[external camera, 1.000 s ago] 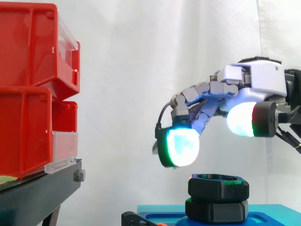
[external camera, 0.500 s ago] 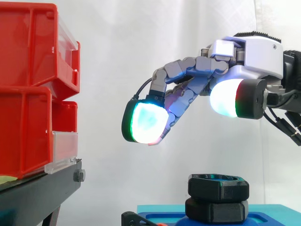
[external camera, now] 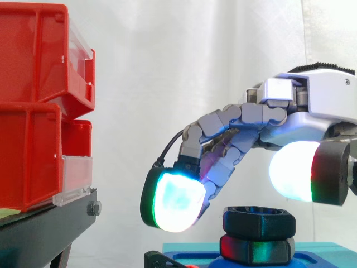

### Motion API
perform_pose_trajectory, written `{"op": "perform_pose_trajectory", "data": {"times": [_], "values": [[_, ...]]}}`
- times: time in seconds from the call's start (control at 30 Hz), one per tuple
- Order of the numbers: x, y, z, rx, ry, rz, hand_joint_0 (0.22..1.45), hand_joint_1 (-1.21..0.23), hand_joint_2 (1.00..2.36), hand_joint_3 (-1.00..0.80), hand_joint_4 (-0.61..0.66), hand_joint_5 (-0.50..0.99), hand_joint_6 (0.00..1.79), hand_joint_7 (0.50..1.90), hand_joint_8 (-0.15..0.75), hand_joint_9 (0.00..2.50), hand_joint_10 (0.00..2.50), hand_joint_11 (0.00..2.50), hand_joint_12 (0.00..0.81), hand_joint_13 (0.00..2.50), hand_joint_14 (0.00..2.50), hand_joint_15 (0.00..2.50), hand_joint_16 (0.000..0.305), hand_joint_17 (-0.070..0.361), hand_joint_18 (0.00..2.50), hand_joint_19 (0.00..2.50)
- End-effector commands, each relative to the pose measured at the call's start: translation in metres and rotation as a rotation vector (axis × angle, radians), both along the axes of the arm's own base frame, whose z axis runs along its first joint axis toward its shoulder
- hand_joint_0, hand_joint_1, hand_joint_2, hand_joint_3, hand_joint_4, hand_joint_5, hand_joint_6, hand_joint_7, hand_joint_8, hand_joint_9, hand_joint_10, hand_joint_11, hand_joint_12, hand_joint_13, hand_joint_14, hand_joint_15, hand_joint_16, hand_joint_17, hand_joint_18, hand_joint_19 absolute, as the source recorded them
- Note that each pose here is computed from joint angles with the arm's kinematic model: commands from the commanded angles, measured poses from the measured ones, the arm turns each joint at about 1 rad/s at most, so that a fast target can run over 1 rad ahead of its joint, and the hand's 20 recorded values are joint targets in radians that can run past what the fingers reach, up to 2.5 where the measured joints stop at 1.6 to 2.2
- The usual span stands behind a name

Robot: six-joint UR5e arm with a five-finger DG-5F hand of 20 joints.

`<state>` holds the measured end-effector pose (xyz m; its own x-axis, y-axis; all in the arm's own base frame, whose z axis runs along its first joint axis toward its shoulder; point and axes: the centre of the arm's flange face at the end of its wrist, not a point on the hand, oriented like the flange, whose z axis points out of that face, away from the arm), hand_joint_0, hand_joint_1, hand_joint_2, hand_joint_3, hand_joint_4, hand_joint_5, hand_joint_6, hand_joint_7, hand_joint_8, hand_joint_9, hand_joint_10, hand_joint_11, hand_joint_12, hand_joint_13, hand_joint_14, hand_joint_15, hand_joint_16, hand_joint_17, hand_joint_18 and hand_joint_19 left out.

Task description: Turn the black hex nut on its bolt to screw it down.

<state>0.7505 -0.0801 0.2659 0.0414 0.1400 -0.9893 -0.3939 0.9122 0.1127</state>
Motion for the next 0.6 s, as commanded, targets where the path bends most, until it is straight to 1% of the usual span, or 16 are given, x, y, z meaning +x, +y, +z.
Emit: {"op": "perform_pose_trajectory", "data": {"times": [0.0,0.07,0.17,0.2,0.3,0.5,0.57], "values": [[-0.002,0.0061,-0.0042,-0.001,0.029,-0.001,0.49,-0.3,1.0,-0.5,0.21,-0.01,0.51,0.97,0.291,0.88,0.0,0.0,0.352,0.69,0.0,0.1,0.055,0.124,0.57,0.66],[-0.002,0.0095,-0.0042,-0.001,0.035,0.003,0.49,-0.31,1.0,-0.5,0.14,0.01,0.51,1.05,0.298,0.9,0.0,0.01,0.353,0.69,0.0,0.1,0.055,0.123,0.58,0.65],[-0.0025,0.0118,-0.0052,-0.003,0.039,0.006,0.49,-0.3,1.0,-0.5,0.08,0.01,0.51,1.12,0.3,0.91,0.0,0.03,0.354,0.69,0.0,0.1,0.055,0.123,0.58,0.66],[-0.0024,0.0141,-0.0054,-0.003,0.041,0.009,0.49,-0.3,1.0,-0.5,0.07,0.01,0.51,1.14,0.3,0.91,0.0,0.04,0.355,0.69,0.0,0.1,0.055,0.123,0.58,0.66],[-0.0024,0.0141,-0.0054,-0.003,0.041,0.009,0.49,-0.31,1.0,-0.5,0.09,0.01,0.51,1.19,0.305,0.92,0.0,0.05,0.355,0.7,0.0,0.11,0.055,0.123,0.59,0.65],[-0.0022,0.0143,-0.0051,-0.002,0.038,0.011,0.49,-0.31,1.0,-0.5,0.13,0.01,0.5,1.22,0.305,0.92,0.0,0.05,0.354,0.7,0.0,0.11,0.054,0.123,0.59,0.66],[-0.0022,0.0108,-0.0048,-0.001,0.035,0.007,0.49,-0.31,1.0,-0.5,0.12,0.01,0.5,1.23,0.307,0.92,0.0,0.06,0.355,0.7,0.0,0.1,0.055,0.123,0.59,0.65]]}}
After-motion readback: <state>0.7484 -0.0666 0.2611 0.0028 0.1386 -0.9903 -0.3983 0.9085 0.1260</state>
